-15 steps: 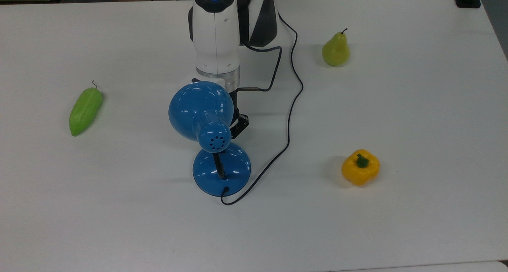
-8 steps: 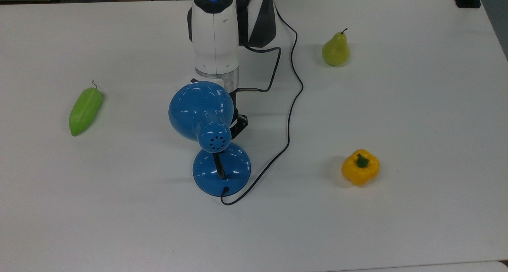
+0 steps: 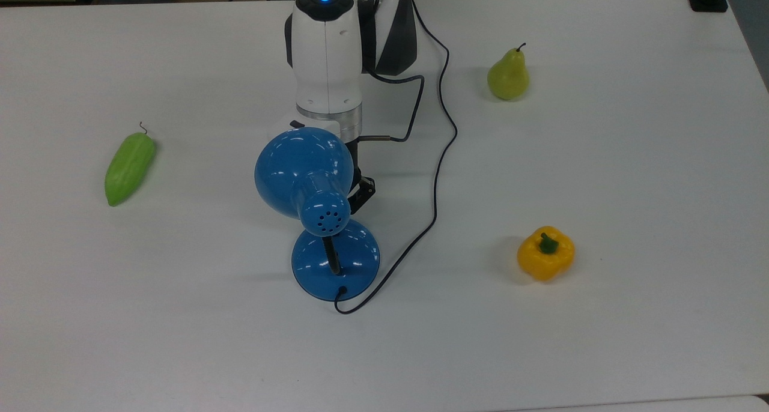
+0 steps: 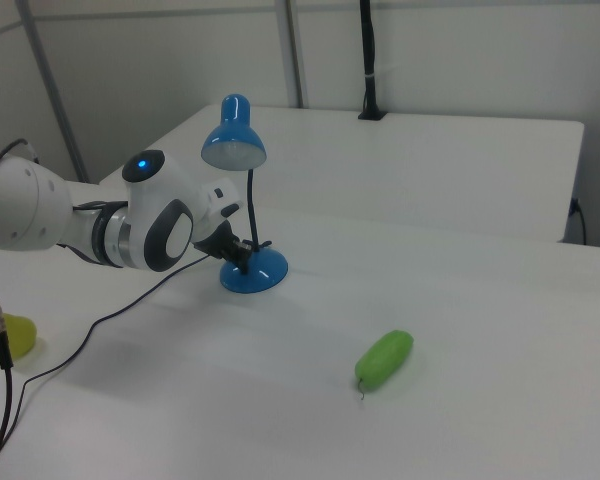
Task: Turn on desk lamp
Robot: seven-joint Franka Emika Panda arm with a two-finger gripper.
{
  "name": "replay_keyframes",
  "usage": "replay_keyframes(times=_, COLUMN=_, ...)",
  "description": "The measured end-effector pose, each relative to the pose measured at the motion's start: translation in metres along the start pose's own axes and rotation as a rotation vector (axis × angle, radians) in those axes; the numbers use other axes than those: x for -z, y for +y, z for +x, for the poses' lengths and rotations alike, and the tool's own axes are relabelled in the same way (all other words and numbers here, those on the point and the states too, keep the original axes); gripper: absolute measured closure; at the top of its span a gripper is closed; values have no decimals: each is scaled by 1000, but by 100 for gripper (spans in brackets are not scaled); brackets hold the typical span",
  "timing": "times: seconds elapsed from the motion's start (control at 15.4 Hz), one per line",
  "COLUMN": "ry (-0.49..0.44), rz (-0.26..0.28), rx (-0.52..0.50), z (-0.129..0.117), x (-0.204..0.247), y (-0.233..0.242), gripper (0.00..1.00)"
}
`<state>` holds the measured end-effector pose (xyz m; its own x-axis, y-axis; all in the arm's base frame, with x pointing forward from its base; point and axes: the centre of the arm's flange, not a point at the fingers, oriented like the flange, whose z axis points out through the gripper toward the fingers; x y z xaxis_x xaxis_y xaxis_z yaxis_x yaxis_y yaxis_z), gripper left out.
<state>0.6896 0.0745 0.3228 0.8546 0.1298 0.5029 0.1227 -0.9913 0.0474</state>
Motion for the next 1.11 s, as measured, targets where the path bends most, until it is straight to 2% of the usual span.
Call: replay_keyframes(times=1.11, ry=0, rz=-9, rx=31, z=0, x=-1, y=-2, gripper=99)
